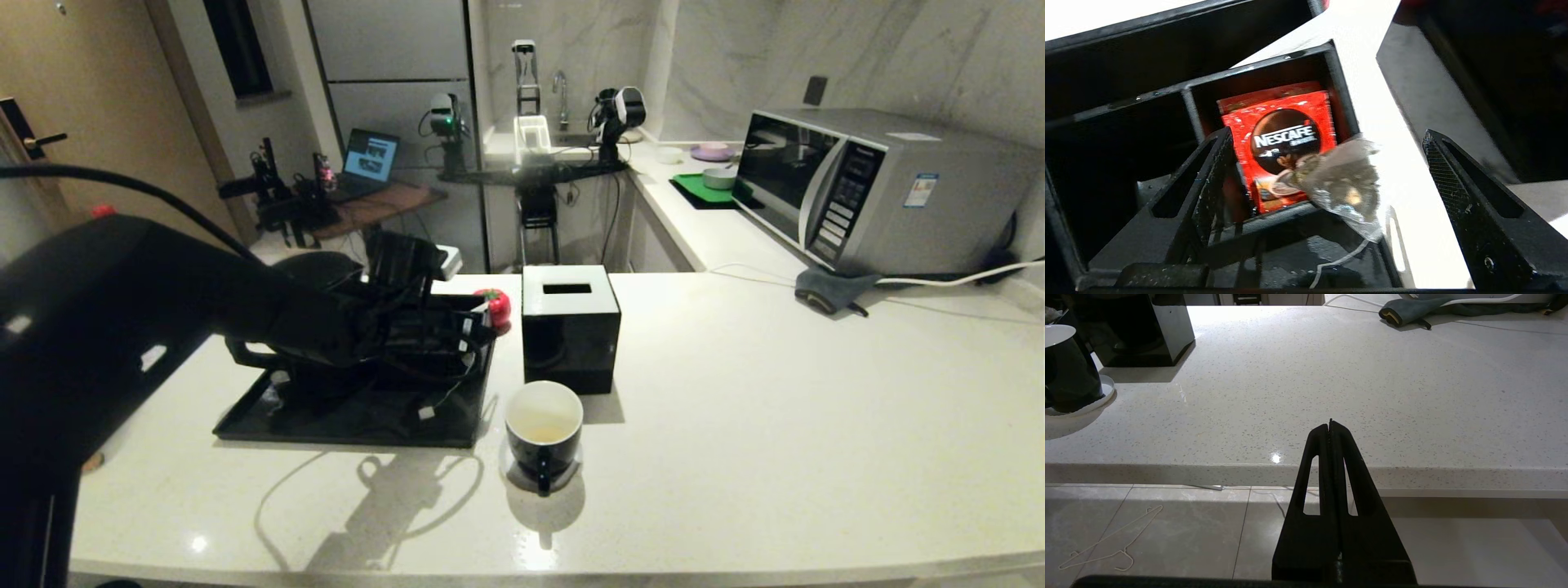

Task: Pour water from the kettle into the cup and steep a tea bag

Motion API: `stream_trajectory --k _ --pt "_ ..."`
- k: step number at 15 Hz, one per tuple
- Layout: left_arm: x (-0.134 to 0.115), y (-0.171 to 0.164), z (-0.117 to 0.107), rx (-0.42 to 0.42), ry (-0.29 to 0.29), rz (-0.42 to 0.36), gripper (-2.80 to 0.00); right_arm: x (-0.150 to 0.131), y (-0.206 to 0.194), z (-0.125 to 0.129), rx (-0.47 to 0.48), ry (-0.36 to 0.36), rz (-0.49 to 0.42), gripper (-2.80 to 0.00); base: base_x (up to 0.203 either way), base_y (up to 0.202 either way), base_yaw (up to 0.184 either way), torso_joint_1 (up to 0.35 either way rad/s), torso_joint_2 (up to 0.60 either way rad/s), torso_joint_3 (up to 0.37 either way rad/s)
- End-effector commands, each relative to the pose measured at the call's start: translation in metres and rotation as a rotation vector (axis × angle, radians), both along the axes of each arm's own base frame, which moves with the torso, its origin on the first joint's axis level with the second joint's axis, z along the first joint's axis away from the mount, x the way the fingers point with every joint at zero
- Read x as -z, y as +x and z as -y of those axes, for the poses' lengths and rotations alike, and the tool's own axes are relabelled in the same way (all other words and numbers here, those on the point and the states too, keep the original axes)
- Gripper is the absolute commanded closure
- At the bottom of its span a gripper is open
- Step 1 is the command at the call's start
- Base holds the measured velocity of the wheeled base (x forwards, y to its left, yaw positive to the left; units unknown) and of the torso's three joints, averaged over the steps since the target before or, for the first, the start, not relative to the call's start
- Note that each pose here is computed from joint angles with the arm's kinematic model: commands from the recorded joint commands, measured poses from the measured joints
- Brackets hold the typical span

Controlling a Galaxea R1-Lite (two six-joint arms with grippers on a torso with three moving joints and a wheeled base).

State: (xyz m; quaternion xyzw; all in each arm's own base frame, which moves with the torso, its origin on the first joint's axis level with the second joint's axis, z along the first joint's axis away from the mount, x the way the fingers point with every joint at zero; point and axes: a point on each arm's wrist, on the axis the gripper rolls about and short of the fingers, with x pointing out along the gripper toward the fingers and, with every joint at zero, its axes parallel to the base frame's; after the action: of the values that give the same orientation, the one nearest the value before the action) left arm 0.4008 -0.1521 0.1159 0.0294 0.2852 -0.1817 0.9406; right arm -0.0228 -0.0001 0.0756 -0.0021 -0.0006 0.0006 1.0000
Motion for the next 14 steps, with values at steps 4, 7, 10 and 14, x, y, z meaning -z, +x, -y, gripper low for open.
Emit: stream_trajectory --k 4,7,10,14 --pt "0.0063 0.0036 -0.0038 -0.009 0.003 -0.008 -2.8 0.0 0.0 0.0 0.0 0.0 0.0 0.0 0.0 0.0 0.0 0.0 0.0 0.0" --pt "0.0082 0.0052 -0.0025 -0.007 0.0 0.001 -2.8 0.0 0.0 0.0 0.0 0.0 0.0 0.0 0.0 0.0 0.0 0.0 0.0 0.0" --pt "0.0092 0.0061 -0.0021 -0.007 -0.002 0.007 -2.8 0.0 0.0 0.0 0.0 0.0 0.0 0.0 0.0 0.0 0.0 0.0 0.0 0.0" --pt "0.01 0.0057 -0.0023 -0.007 -0.001 0.004 -2.8 0.0 0.0 0.0 0.0 0.0 0.0 0.0 0.0 0.0 0.0 0.0 0.0 0.0"
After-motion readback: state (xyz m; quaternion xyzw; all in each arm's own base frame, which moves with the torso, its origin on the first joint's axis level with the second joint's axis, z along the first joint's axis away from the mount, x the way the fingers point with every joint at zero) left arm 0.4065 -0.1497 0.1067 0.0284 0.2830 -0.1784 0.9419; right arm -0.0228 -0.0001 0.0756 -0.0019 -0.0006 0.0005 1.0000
